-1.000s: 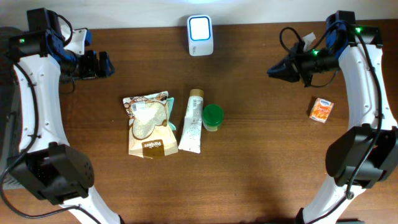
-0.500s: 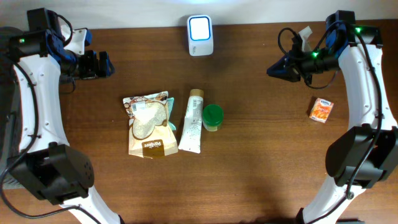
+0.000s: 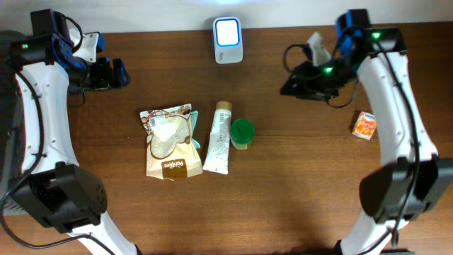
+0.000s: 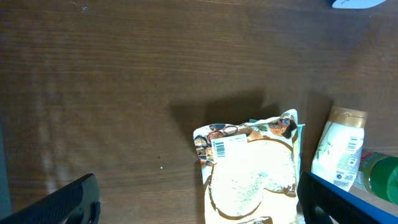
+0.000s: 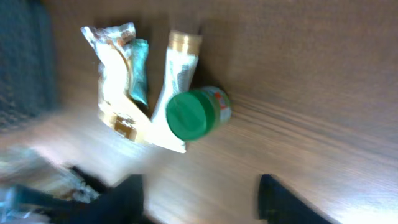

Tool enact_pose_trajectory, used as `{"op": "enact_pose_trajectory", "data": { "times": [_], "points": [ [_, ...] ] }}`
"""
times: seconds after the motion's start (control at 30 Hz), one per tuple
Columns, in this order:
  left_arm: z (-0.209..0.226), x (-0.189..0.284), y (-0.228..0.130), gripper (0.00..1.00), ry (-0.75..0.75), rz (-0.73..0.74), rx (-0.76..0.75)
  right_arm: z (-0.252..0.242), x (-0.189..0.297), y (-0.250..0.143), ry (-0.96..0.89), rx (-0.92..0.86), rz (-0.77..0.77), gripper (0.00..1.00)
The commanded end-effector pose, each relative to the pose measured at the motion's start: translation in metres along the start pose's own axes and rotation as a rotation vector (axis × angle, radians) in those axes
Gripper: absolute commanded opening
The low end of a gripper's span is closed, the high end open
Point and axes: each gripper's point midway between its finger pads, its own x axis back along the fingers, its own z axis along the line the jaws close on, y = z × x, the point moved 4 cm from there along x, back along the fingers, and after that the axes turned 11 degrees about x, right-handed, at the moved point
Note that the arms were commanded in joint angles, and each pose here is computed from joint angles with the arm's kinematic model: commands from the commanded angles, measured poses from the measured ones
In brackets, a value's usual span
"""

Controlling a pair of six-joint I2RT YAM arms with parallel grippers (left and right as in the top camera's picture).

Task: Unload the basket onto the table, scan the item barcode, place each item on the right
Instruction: 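Raise right gripper and move it toward the green-lidded jar, then lower right gripper over the jar lid and align with it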

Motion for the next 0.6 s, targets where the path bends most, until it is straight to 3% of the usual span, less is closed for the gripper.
{"op": "enact_pose_trajectory", "data": {
  "times": [0.0, 0.17, 0.33, 0.57],
  "points": [
    [-0.004, 0.011, 0.001, 0.99, -0.009, -0.026, -0.024, 0.03, 0.012, -0.003, -0.235, 0.199, 0.001, 0.71],
    [-0.004, 0.011, 0.001, 0.99, -0.009, -0.026, -0.024, 0.061, -0.021, -0.003, -0.381, 0.356, 0.067, 0.76],
    [-0.004, 0.011, 0.001, 0.99, -0.009, -0.026, -0.024, 0.082, -0.052, 0.0, -0.379, 0.436, 0.088, 0.83],
    [-0.004, 0.011, 0.001, 0.99, -0.009, -0.026, -0.024, 0.072, -0.112, -0.005, -0.414, 0.458, 0.235, 0.87]
  ]
}}
